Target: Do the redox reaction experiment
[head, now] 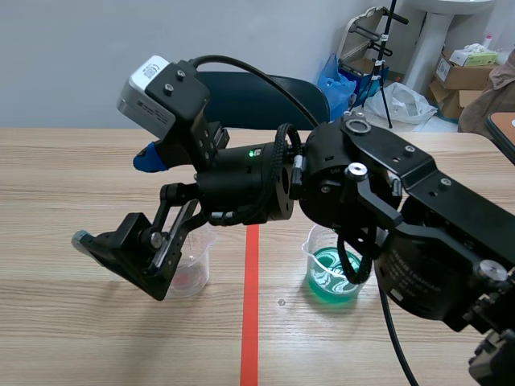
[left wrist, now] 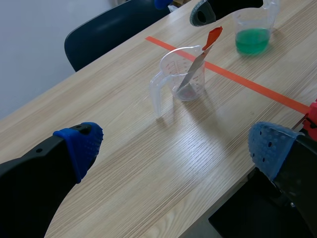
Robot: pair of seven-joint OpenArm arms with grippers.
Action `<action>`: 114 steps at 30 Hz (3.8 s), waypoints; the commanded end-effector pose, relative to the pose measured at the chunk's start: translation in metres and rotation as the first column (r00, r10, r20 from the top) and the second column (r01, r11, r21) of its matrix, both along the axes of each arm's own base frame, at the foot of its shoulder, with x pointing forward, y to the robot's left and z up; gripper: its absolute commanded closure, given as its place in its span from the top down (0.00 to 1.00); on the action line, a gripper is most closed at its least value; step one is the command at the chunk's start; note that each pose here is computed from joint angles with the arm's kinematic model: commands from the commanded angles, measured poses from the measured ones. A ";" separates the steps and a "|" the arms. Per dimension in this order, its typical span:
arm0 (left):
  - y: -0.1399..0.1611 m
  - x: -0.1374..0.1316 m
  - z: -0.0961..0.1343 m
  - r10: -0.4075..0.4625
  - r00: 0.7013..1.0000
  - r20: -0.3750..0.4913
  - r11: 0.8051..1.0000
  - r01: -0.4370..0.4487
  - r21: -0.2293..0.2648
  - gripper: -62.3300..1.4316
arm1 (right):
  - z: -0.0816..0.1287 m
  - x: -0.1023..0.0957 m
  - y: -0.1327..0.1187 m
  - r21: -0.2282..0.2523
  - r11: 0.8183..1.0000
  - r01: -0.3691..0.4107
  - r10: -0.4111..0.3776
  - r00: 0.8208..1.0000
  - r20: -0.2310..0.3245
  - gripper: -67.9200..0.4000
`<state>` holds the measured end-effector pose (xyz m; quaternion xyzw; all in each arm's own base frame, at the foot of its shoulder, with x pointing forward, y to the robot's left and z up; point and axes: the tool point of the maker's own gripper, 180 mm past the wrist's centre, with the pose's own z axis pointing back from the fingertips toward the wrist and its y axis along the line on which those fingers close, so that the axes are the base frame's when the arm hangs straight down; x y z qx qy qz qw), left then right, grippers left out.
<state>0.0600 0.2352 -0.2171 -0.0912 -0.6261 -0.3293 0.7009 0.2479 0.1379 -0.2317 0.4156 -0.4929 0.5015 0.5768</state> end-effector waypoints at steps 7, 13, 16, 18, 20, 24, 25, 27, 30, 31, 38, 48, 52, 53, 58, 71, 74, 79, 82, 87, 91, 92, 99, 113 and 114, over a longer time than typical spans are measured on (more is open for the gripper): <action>-0.002 0.001 0.004 0.000 1.000 0.017 1.000 0.001 -0.022 1.00 | 0.009 0.001 0.001 0.026 1.000 -0.010 0.010 1.000 0.014 1.00; -0.002 0.001 0.004 0.000 1.000 0.017 1.000 0.001 -0.022 1.00 | 0.009 0.001 0.001 0.026 1.000 -0.010 0.010 1.000 0.014 1.00; -0.002 0.001 0.004 0.000 1.000 0.017 1.000 0.001 -0.022 1.00 | 0.009 0.001 0.001 0.026 1.000 -0.010 0.010 1.000 0.014 1.00; -0.002 0.001 0.004 0.000 1.000 0.017 1.000 0.001 -0.022 1.00 | 0.009 0.001 0.001 0.026 1.000 -0.010 0.010 1.000 0.014 1.00; -0.002 0.001 0.004 0.000 1.000 0.017 1.000 0.001 -0.022 1.00 | 0.009 0.001 0.001 0.026 1.000 -0.010 0.010 1.000 0.014 1.00; -0.002 0.001 0.004 0.000 1.000 0.017 1.000 0.001 -0.022 1.00 | 0.009 0.001 0.001 0.026 1.000 -0.010 0.010 1.000 0.014 1.00; -0.002 0.001 0.004 0.000 1.000 0.017 1.000 0.001 -0.022 1.00 | 0.009 0.001 0.001 0.026 1.000 -0.010 0.010 1.000 0.014 1.00; -0.002 0.001 0.004 0.000 1.000 0.017 1.000 0.001 -0.022 1.00 | 0.009 0.001 0.001 0.026 1.000 -0.010 0.010 1.000 0.014 1.00; -0.002 0.001 0.004 0.000 1.000 0.017 1.000 0.001 -0.022 1.00 | 0.009 0.001 0.001 0.026 1.000 -0.010 0.010 1.000 0.014 1.00; -0.002 0.001 0.004 0.000 1.000 0.017 1.000 0.001 -0.022 1.00 | 0.009 0.001 0.001 0.026 1.000 -0.010 0.010 1.000 0.014 1.00; -0.002 0.001 0.004 0.000 1.000 0.016 1.000 0.001 -0.022 1.00 | 0.009 0.001 0.001 0.026 1.000 -0.010 0.010 1.000 0.014 1.00; -0.002 0.001 0.004 0.000 1.000 0.016 1.000 0.001 -0.022 1.00 | 0.009 0.001 0.001 0.026 1.000 -0.010 0.010 1.000 0.014 1.00; -0.002 0.001 0.004 0.000 1.000 0.016 1.000 0.001 -0.022 1.00 | 0.009 0.001 0.001 0.026 1.000 -0.010 0.010 1.000 0.014 1.00; -0.002 0.001 0.004 0.000 1.000 0.016 1.000 0.001 -0.022 1.00 | 0.009 0.001 0.001 0.026 1.000 -0.010 0.010 1.000 0.014 1.00; -0.002 0.001 0.004 0.000 1.000 0.016 1.000 0.001 -0.022 1.00 | 0.009 0.001 0.001 0.026 1.000 -0.010 0.010 1.000 0.014 1.00; -0.002 0.001 0.004 0.000 1.000 0.017 1.000 0.001 -0.022 1.00 | 0.008 0.001 0.001 0.018 1.000 -0.010 0.009 1.000 0.013 1.00; -0.002 0.001 0.004 0.000 1.000 0.017 1.000 0.001 -0.022 1.00 | 0.008 0.002 0.001 0.019 1.000 -0.007 0.007 1.000 0.013 1.00; -0.002 0.001 0.004 0.000 1.000 0.017 1.000 0.001 -0.022 1.00 | 0.010 0.014 -0.010 0.028 0.999 0.041 -0.041 0.999 0.012 1.00; -0.002 0.001 0.004 0.000 1.000 0.017 1.000 0.001 -0.022 1.00 | 0.012 0.026 -0.025 0.026 0.995 0.094 -0.095 0.995 0.026 1.00; -0.002 0.001 0.004 0.000 1.000 0.016 1.000 0.001 -0.022 1.00 | 0.023 0.042 -0.056 0.034 0.982 0.185 -0.187 0.980 0.070 1.00; -0.002 0.001 0.004 0.000 1.000 0.016 1.000 0.001 -0.022 1.00 | 0.032 0.044 -0.083 0.038 0.967 0.251 -0.254 0.961 0.107 1.00; -0.002 0.001 0.004 0.000 1.000 0.017 1.000 0.001 -0.022 1.00 | 0.034 0.043 -0.089 0.037 0.962 0.270 -0.272 0.955 0.117 1.00; -0.002 0.001 0.004 0.000 1.000 0.017 1.000 0.001 -0.022 1.00 | 0.040 0.031 -0.137 -0.004 0.910 0.414 -0.406 0.894 0.187 1.00; -0.002 0.001 0.004 0.000 1.000 0.016 1.000 0.001 -0.022 1.00 | 0.050 -0.012 -0.208 0.018 0.803 0.595 -0.587 0.785 0.198 1.00; -0.002 0.001 0.004 0.000 1.000 0.016 1.000 0.001 -0.022 1.00 | 0.049 -0.015 -0.210 0.022 0.800 0.599 -0.592 0.783 0.191 1.00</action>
